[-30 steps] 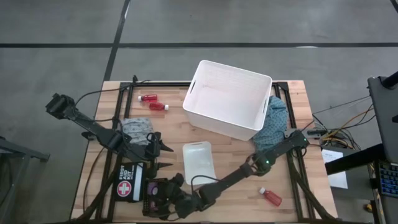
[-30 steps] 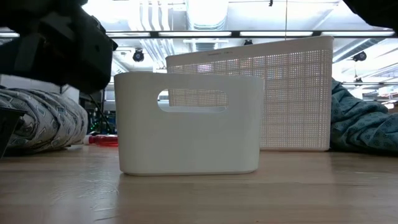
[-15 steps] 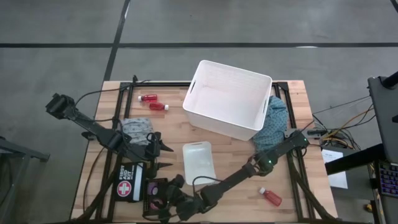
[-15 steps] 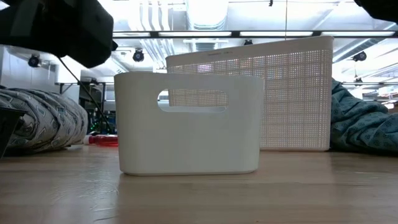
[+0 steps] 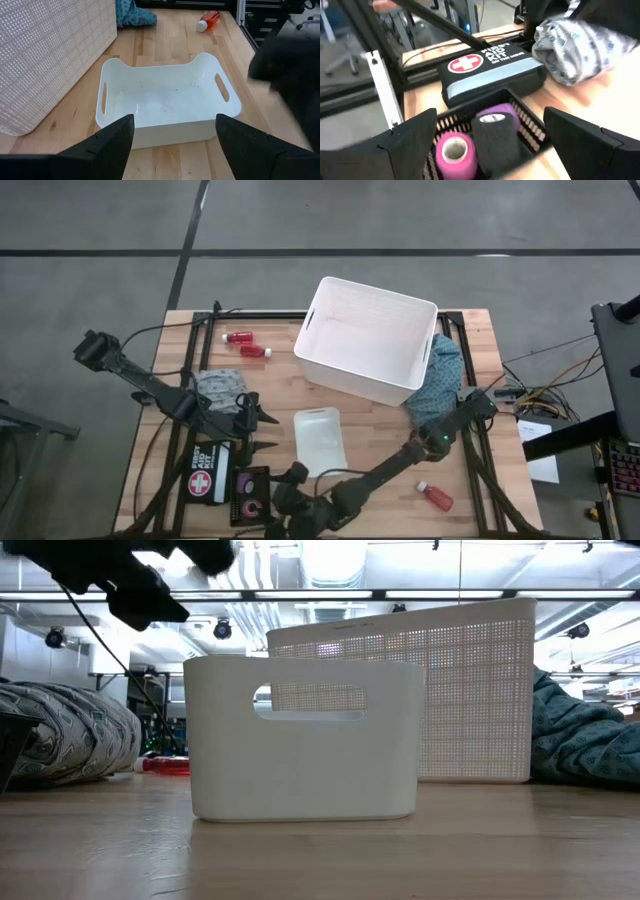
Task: Pick & Place Medicine items
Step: Put the bottom red medicine bottle into the small white bin
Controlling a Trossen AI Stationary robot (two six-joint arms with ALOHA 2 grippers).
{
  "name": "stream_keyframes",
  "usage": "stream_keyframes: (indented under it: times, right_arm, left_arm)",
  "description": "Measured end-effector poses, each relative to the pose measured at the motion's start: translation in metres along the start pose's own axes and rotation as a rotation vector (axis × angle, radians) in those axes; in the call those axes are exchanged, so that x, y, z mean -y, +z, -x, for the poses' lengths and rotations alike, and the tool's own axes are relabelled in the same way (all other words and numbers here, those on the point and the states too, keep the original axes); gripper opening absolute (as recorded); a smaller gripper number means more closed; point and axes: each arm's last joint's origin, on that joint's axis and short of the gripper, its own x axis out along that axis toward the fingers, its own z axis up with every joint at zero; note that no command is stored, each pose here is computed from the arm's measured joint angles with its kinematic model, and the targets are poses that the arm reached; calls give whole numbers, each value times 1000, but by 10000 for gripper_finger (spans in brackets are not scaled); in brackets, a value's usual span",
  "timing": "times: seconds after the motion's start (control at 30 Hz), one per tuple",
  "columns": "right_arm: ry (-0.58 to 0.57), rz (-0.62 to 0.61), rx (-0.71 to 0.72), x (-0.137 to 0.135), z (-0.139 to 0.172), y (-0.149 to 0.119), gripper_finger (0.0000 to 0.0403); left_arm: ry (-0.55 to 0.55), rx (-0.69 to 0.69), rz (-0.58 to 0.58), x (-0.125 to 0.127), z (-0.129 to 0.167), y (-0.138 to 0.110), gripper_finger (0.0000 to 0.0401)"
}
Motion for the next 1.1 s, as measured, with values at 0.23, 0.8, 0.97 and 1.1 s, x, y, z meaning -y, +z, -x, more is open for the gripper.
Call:
stream_keyframes:
  times: [0.23,0.8,0.97,1.1]
  right_arm:
    - [-79,130,-155,4,49,15,363]
    - [-393,-42,-626,56,163,53,363]
    - [-358,-28,-728,55,165,52,363]
    - [-332,-70,-829,54,167,50,363]
  left_arm:
    - [1,-1,0,0,0,0,287]
    - [2,-7,-3,0,0,-1,287]
    - [2,-7,-3,0,0,-1,287]
    - [2,-7,-3,0,0,-1,287]
